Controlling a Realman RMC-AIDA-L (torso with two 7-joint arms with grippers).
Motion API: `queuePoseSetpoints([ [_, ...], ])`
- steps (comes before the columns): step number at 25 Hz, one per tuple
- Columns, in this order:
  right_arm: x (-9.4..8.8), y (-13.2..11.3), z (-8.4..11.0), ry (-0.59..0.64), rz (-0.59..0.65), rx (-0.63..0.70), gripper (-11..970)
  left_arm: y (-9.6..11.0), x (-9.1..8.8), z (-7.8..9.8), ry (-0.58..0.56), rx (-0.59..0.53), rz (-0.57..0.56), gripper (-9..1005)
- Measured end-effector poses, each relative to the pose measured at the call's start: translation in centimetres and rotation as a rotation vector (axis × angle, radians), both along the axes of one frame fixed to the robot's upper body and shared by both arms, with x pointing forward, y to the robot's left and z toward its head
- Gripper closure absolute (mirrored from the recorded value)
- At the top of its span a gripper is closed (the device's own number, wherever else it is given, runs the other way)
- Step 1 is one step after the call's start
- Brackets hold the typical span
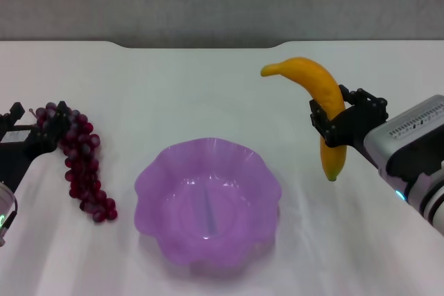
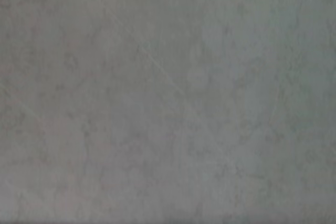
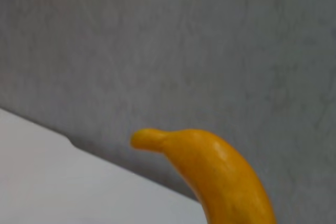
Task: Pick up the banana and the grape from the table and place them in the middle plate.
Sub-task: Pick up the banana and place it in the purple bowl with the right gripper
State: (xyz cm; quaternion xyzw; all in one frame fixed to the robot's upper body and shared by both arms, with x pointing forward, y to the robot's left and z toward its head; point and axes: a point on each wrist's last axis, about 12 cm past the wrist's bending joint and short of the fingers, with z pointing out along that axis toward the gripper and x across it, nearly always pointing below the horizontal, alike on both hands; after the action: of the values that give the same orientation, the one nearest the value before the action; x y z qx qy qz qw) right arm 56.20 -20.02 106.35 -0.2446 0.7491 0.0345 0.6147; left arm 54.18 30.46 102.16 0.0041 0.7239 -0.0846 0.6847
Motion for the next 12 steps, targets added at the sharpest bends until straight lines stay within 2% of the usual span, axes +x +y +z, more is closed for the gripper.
queuePoseSetpoints([
  [12, -1.3, 0.4, -0.4, -0.155, 0.050, -0.009, 437, 0.0, 0.0, 0.0, 0.001, 0.001, 0.000, 114],
])
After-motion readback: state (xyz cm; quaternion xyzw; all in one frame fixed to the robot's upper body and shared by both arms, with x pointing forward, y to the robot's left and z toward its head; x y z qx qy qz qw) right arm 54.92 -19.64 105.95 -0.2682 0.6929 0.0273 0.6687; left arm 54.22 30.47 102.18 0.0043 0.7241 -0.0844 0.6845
